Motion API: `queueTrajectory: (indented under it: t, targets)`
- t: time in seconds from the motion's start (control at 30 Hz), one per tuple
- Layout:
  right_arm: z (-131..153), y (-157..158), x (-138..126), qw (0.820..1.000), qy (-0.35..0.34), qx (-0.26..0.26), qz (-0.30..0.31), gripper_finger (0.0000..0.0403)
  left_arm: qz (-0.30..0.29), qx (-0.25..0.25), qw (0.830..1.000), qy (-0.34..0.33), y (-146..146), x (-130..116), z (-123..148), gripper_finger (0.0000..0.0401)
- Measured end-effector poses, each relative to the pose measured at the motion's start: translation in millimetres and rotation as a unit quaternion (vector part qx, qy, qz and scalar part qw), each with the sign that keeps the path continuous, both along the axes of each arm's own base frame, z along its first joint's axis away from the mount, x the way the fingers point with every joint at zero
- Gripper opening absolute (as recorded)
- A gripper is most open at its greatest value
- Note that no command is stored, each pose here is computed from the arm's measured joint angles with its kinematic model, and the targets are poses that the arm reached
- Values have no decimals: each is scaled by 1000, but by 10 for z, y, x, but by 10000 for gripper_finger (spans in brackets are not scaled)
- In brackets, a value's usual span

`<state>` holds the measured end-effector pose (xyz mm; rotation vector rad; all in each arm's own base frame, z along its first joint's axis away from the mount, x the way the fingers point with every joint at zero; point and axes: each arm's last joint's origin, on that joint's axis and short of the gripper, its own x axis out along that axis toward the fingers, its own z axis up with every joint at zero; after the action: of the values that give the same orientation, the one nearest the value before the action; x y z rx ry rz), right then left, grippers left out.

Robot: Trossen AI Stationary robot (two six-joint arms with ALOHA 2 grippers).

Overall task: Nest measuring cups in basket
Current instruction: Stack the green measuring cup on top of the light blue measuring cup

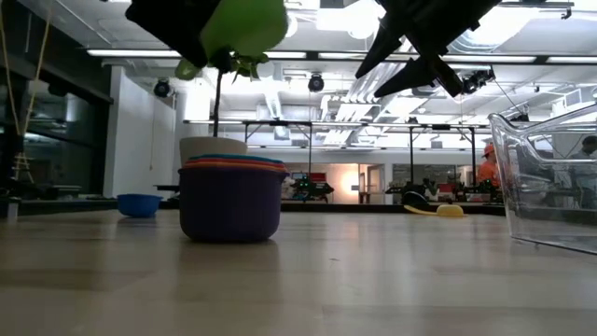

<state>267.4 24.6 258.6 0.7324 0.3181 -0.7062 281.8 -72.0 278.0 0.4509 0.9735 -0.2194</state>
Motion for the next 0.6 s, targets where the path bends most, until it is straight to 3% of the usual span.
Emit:
queueTrajectory:
  t: [0.3,0.6]
  targets:
    - [-2,-4,-3,1000,-1,1,-6,190,1,3,1000,-5,-55,274,248,156]
    - [-7,-4,-6,1000,1,2,-7,190,-12,31,998,60,-116,524,64,156]
